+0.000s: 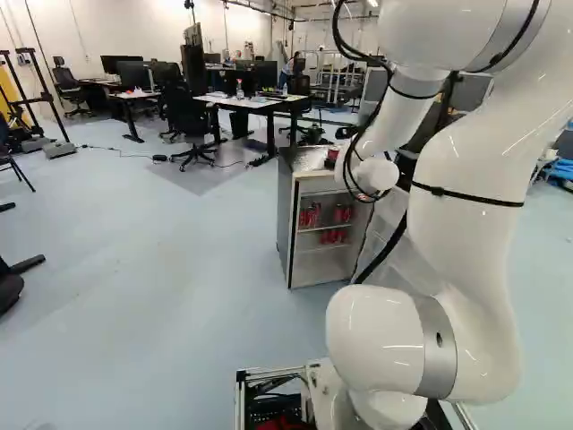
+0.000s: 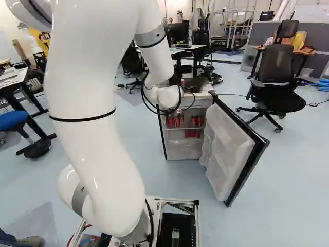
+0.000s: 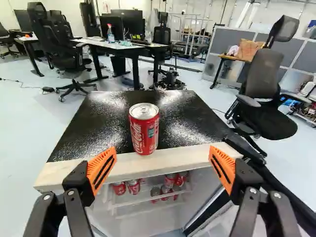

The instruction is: Grab a drink from the fridge

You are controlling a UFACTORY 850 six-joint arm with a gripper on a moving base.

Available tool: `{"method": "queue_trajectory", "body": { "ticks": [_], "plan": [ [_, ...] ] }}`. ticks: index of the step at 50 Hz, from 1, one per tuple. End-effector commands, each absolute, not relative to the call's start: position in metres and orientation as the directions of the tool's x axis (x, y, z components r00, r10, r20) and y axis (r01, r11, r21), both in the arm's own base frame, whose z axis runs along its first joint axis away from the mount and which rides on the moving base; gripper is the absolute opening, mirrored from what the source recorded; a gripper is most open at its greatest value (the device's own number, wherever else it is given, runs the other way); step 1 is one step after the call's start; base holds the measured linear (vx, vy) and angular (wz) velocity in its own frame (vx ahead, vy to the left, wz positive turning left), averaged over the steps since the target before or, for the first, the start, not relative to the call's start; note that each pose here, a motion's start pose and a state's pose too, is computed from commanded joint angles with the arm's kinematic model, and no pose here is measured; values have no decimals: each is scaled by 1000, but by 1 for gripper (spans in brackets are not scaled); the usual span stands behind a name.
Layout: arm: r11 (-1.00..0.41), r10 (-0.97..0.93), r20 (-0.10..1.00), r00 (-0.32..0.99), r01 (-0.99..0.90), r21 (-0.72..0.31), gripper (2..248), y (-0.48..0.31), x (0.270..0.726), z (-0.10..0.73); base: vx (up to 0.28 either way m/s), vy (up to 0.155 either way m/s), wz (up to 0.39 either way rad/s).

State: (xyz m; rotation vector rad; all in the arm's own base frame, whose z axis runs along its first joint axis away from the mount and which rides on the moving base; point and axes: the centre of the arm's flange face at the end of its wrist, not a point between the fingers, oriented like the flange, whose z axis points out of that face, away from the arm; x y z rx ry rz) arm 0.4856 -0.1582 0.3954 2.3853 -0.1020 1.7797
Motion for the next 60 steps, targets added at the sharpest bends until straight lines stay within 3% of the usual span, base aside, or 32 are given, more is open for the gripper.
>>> {"method": "queue_trajectory", "body": {
  "ticks": [60],
  "plan": [
    [-895, -158, 897, 412, -443, 46, 247, -249, 434, 435, 0, 0, 0]
  ]
}}
